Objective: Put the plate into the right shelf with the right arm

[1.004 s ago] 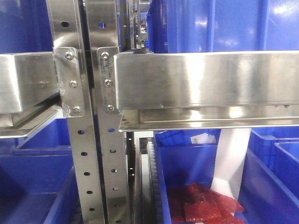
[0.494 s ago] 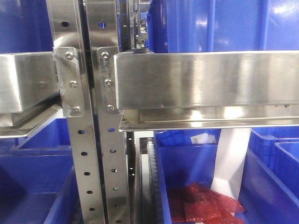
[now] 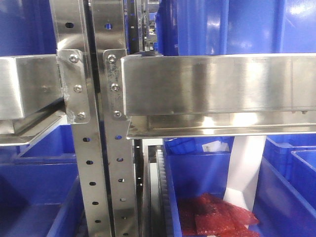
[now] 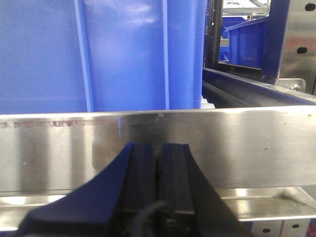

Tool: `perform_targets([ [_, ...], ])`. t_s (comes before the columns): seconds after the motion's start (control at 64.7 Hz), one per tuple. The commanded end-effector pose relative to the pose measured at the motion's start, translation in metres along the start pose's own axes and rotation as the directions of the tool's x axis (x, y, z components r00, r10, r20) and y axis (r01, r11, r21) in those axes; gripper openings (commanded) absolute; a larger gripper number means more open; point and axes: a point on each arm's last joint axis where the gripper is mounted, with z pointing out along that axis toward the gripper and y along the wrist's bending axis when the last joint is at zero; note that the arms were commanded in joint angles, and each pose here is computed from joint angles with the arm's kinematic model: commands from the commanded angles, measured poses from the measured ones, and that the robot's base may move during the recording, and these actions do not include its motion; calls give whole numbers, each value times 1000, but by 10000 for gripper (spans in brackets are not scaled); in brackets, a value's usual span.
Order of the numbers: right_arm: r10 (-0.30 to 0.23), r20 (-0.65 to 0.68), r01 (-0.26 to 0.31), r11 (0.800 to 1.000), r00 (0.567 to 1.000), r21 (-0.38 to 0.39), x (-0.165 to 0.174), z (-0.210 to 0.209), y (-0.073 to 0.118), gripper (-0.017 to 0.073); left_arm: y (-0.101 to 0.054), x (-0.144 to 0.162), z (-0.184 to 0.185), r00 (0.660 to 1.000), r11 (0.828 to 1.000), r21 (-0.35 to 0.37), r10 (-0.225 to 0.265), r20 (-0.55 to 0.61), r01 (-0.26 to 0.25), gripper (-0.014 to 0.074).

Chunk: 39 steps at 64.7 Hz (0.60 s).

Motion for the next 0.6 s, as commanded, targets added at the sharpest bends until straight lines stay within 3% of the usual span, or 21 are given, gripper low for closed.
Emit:
perform_targets([
  [0.0, -29, 85, 22, 997, 996, 72, -15, 6, -12, 55, 2, -6, -1, 996, 1000, -23, -3, 86, 5, -47],
  [0.232, 19, 21, -22, 982, 1000, 190, 2, 54, -39, 55, 2, -6, -1, 996, 1000, -23, -3, 86, 5, -47],
  [0.34, 49, 25, -52, 982, 998, 180, 11, 81, -44, 55, 2, -6, -1, 996, 1000, -23, -3, 86, 5, -47],
  [0.587, 37, -32, -32, 989, 999, 142, 39, 137, -37, 55, 2, -6, -1, 996, 1000, -23, -3, 86, 5, -47],
])
